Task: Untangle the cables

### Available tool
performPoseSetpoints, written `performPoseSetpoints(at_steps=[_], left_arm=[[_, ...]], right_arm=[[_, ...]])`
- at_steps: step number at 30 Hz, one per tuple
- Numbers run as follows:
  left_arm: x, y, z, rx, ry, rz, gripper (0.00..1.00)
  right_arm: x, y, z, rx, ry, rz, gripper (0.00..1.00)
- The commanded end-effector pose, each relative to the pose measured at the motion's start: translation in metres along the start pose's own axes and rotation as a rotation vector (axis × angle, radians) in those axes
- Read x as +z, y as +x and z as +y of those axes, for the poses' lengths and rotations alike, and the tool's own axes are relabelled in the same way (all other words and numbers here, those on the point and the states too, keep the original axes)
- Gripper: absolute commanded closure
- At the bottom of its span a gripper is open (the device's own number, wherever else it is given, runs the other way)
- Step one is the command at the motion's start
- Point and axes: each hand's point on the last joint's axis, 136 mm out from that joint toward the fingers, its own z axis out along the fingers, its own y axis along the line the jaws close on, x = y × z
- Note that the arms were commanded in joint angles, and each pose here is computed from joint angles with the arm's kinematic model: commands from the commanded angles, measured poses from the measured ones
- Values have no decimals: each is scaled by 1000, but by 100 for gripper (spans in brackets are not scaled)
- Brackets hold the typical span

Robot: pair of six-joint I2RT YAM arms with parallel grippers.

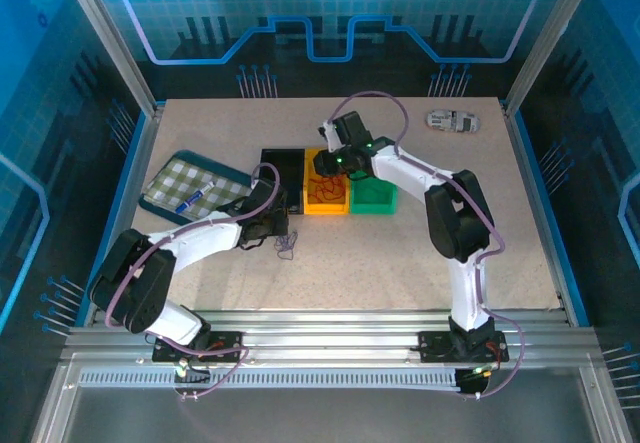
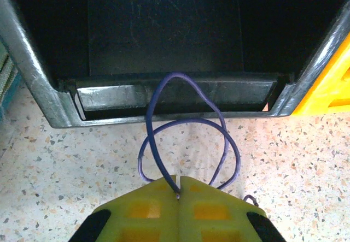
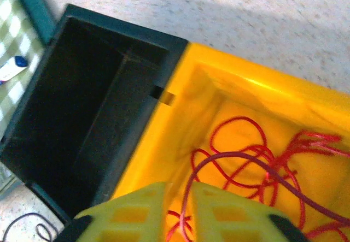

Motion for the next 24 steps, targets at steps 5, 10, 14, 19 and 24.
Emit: performPoseSetpoints(at_steps=[5, 10, 14, 19, 24], left_arm=[[-1, -6, -2, 14, 4, 3, 100], [-2, -6, -1, 12, 5, -1, 100], [-2, -6, -1, 11, 8, -1, 100], [-1, -4, -2, 16, 12, 5, 100], [-3, -4, -9, 30, 51, 6, 100]], right_arm=[[-31, -32, 20, -95, 18, -92, 54], [-53, -48, 21, -113, 52, -153, 49], [-69, -57, 18, -111, 88, -211, 48], [-85, -62, 11, -100, 134, -261, 48], [-89, -50, 13, -92, 119, -248, 49]])
